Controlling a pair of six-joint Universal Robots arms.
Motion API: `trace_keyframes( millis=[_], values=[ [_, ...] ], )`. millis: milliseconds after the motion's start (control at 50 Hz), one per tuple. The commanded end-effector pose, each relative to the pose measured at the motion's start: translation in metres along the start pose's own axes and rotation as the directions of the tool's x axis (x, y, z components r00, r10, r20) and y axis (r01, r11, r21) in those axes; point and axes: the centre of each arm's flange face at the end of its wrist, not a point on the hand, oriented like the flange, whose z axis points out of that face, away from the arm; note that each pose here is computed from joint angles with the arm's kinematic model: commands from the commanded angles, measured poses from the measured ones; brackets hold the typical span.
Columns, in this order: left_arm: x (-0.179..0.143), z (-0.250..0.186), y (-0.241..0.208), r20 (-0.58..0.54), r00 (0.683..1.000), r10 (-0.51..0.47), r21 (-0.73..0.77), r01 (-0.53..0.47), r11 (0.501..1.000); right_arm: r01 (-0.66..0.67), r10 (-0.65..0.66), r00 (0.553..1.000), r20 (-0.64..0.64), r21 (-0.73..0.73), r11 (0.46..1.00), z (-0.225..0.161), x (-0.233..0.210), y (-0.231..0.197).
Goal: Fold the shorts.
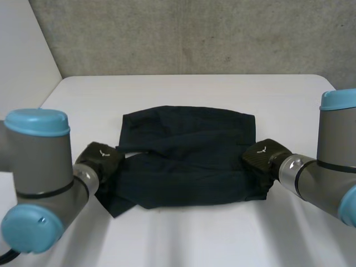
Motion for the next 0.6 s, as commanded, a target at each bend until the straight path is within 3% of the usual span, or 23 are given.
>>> trace_keyframes(
  millis=[20, 600],
  values=[
    [-0.004, 0.009, -0.01, 0.023, 1.0, -0.012, 0.022, 0.012, 1.0, -0.162, 0.162, 0.987, -0.009, 0.005, 0.987, 0.003, 0.005, 0.001],
    [-0.007, 0.024, -0.017, 0.036, 0.999, -0.014, 0.036, 0.013, 0.999, -0.254, 0.265, 0.96, 0.094, -0.121, 0.96, -0.017, -0.023, 0.013]
  ],
)
